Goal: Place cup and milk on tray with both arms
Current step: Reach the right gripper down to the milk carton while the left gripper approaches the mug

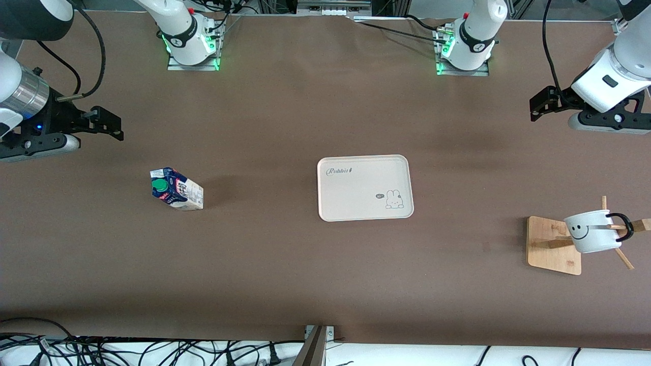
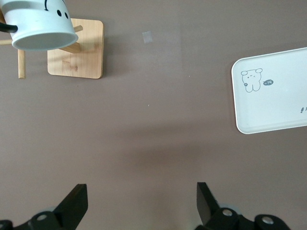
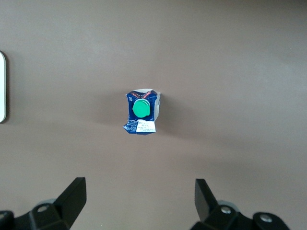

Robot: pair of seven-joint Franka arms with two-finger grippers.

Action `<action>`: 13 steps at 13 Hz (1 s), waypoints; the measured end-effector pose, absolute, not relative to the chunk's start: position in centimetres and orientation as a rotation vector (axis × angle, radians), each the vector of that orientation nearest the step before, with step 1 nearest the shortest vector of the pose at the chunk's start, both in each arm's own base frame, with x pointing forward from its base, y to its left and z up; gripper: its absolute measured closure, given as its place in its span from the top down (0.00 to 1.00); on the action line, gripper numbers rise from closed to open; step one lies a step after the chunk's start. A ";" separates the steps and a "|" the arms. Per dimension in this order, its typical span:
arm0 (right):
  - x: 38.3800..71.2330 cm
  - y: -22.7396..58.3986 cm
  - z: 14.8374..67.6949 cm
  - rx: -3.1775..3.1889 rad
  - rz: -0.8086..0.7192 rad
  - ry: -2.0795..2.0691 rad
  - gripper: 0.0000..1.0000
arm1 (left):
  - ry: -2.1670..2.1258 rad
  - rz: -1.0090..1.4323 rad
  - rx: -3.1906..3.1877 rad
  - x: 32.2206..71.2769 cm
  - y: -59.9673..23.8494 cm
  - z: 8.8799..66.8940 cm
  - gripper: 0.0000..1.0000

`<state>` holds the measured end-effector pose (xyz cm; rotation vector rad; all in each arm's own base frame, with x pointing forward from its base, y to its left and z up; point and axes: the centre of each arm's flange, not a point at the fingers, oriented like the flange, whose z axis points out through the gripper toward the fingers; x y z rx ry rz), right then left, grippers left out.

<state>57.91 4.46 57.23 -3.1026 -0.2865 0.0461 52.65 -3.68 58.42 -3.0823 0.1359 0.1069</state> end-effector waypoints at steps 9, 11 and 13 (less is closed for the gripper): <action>58.2 4.6 55.6 -3.102 0.098 -0.286 1.00 | 0.149 0.107 -3.081 53.0 -4.2 58.4 1.00; 59.0 4.7 52.5 -3.105 0.118 -0.279 1.00 | 0.150 0.104 -3.081 53.2 -4.2 58.4 1.00; 60.1 5.0 48.2 -3.111 0.127 -0.260 1.00 | 0.151 0.088 -3.082 53.9 -4.3 58.8 1.00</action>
